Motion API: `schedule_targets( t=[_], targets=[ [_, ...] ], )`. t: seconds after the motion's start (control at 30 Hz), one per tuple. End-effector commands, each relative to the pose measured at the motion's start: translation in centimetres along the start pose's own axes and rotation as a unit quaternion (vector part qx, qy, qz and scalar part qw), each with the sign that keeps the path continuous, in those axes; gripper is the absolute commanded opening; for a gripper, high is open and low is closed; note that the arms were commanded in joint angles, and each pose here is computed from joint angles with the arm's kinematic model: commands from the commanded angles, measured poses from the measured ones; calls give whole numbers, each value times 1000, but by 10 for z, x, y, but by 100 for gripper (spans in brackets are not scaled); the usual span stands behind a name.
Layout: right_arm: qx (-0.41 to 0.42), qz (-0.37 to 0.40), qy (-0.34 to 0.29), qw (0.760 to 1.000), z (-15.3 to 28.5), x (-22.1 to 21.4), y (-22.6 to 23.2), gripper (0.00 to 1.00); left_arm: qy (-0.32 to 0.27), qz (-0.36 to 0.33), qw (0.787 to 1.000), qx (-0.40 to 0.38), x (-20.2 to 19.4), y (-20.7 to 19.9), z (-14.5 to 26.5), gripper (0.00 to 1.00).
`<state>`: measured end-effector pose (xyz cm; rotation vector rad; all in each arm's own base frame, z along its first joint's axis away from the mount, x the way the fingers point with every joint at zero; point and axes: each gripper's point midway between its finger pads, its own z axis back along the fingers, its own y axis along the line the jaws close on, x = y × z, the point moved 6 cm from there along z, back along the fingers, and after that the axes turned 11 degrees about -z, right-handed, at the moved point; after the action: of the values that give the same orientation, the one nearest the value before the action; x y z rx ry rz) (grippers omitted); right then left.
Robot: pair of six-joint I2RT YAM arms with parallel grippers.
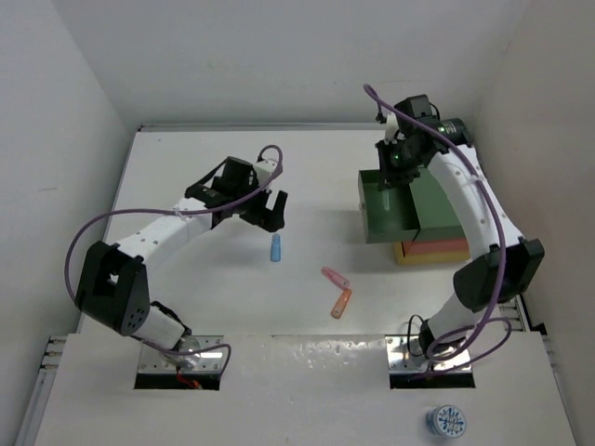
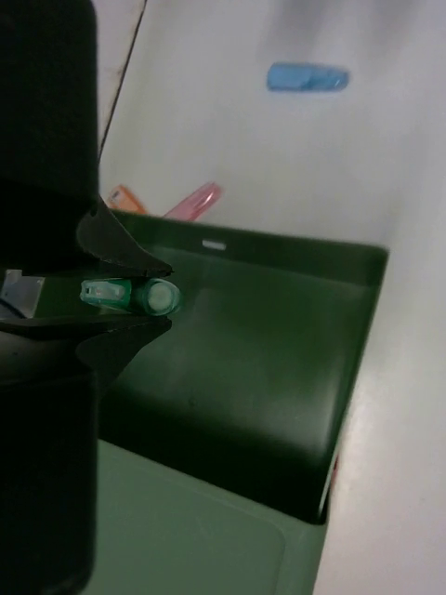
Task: Sort the stationery into containers
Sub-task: Place the stationery in the drawer, then pick up the stationery from the center of the board.
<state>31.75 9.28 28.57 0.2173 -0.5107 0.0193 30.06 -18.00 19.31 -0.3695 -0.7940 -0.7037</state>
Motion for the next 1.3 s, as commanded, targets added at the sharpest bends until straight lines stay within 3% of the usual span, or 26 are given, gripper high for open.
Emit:
schedule_targets(
  t=[0.0,0.2,0.33,0.43,0.57,0.73,1.03,1.13,1.17,1.27],
  targets=[
    [-33,23,24,999,-8,-5,-9,0,25,31,999,37,-15,8,-3,100],
    [-49,21,46,998,-27,-5,-11,1,83,111,988,69,-40,7,-24,100],
    [-56,25,59,996,-33,-9,-10,20,111,134,983,63,-63,2,-37,100],
    [-59,26,66,996,-34,-12,-11,27,129,140,981,48,-77,-4,-47,100],
    [-62,25,71,995,-33,-13,-11,36,155,130,979,35,-93,-17,-60,100],
    [-56,24,58,996,-25,-7,-8,39,176,119,977,32,-96,-32,-74,100],
    [-2,28,0,1000,13,14,10,43,232,116,962,80,-105,-26,-103,75],
    [24,29,-23,999,28,20,18,44,243,114,959,96,-109,-21,-107,54],
    [33,31,-29,999,30,22,21,45,245,116,958,98,-111,-20,-106,42],
    [59,29,-53,996,41,26,27,47,230,121,961,92,-106,-19,-102,25]
  ],
)
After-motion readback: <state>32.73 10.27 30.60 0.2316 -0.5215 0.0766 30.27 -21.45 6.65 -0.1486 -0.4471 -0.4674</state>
